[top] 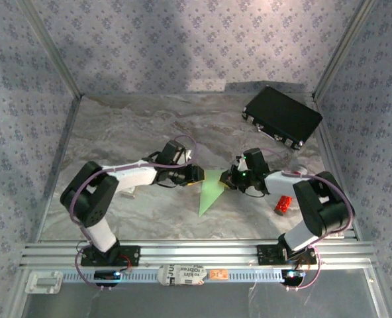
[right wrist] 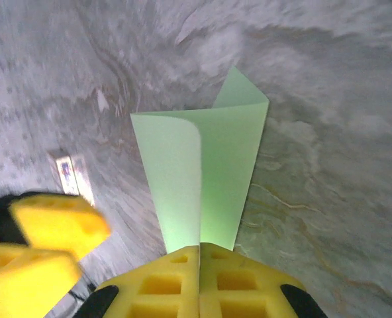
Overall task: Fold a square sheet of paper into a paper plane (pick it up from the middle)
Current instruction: Fold the wing for the fifth time at the center of the table.
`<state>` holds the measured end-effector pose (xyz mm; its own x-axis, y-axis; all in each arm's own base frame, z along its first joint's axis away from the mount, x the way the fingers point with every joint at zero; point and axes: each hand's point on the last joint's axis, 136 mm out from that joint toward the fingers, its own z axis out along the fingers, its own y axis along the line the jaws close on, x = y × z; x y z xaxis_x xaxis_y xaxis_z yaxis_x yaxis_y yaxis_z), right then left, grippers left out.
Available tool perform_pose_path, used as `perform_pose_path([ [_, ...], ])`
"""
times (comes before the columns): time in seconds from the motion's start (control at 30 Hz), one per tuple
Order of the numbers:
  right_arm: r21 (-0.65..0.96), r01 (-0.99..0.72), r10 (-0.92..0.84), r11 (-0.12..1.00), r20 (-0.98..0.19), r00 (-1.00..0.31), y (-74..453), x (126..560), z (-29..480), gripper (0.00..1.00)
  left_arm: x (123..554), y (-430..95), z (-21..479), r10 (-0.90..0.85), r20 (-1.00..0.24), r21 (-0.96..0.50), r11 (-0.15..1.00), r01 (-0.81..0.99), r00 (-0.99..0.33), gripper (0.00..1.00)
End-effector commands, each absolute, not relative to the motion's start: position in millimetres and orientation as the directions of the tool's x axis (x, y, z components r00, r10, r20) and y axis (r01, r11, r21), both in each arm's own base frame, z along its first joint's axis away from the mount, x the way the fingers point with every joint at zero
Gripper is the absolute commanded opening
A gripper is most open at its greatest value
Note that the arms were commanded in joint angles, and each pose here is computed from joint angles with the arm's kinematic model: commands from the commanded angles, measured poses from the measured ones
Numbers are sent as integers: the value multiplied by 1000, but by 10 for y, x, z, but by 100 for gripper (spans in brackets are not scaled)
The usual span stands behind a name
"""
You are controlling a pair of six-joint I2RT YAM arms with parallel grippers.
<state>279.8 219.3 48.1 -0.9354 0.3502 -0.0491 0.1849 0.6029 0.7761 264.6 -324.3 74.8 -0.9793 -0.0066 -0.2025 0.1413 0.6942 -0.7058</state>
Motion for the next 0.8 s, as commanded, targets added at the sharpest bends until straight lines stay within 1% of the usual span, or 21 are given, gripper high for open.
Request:
perform_pose_path([
  [0.0, 769, 300, 496, 565, -26, -868, 2097, 2873, 526, 7, 2531, -3192, 835, 84, -319, -610, 744, 272, -944, 40],
  [0.13, 768, 348, 548, 538, -4, -837, 2111, 2864, 561, 7, 2306, -3262, 843, 188, -408, -515, 761, 395, -893, 40],
  [0.33, 770, 378, 583, 515, 10, -813, 2122, 2872, 603, 7, 1978, -3374, 756, 351, -481, -343, 768, 541, -804, 46],
  [0.47, 769, 380, 594, 514, 1, -804, 2095, 2883, 643, 7, 1847, -3417, 650, 410, -485, -268, 771, 578, -772, 48],
  [0.57, 768, 377, 589, 518, -1, -808, 2099, 2871, 644, 8, 1813, -3400, 558, 450, -487, -184, 785, 591, -749, 48],
  [0.63, 768, 376, 589, 519, -3, -808, 2095, 2874, 644, 8, 1806, -3425, 542, 469, -510, -139, 783, 607, -722, 48],
  [0.77, 770, 377, 593, 515, -1, -805, 2092, 2871, 636, 8, 1836, -3460, 513, 476, -528, -96, 789, 606, -703, 47],
])
